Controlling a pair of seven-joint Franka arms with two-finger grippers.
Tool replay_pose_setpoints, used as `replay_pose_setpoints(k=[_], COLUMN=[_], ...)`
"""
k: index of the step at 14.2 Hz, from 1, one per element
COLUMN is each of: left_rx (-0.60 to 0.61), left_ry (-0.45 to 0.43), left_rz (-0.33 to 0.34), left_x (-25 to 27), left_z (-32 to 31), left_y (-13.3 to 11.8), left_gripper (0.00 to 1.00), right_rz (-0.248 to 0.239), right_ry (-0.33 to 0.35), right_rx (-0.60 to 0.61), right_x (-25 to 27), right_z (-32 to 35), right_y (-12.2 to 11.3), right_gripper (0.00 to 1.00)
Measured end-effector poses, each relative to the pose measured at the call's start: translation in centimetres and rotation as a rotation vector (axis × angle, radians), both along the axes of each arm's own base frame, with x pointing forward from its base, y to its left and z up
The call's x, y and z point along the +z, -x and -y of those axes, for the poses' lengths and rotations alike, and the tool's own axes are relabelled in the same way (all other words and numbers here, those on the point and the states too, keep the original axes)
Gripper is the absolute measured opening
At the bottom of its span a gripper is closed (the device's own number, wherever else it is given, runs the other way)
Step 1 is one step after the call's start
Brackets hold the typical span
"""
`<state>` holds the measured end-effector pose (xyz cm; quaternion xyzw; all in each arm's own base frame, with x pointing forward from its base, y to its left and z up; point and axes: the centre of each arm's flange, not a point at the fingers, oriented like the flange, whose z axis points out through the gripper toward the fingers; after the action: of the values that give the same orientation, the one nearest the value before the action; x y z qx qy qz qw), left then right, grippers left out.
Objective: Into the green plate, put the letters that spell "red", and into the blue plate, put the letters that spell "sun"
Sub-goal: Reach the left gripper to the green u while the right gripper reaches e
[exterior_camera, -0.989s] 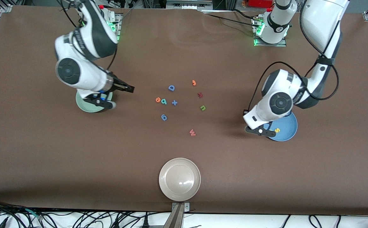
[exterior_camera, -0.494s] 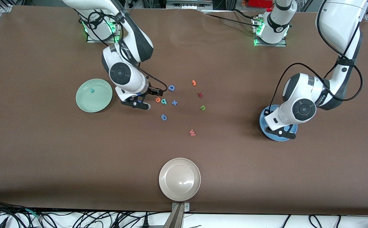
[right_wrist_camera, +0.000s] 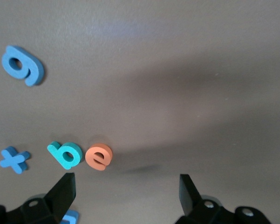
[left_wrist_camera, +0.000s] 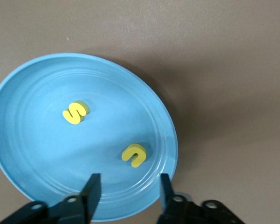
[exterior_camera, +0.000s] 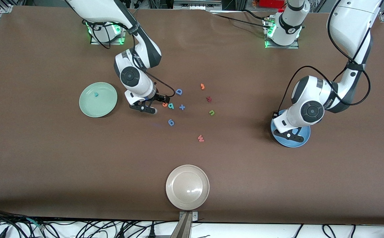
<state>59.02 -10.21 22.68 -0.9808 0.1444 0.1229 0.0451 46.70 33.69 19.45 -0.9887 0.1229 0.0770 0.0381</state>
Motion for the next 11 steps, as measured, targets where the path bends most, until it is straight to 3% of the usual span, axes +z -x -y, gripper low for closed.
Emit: replay_pose_setpoints(k=[4,11], left_rx=[0.000,-0.117], left_ry=[0.029,0.074], left_rz=[0.016,0.040], left_x=[1.0,2.4], left_z=[2.1,12.0], left_y=[-0.1,2.1], left_gripper=[1.00,1.00], right_rz=[0.027,0.032], right_ry=[-0.010,-0.014], right_rx=[0.028,0.084], right_x=[-2.0,-2.9], right_z=[-0.8,-0.6], right_y=[0.6,0.7], right_gripper=[0.99,0.99])
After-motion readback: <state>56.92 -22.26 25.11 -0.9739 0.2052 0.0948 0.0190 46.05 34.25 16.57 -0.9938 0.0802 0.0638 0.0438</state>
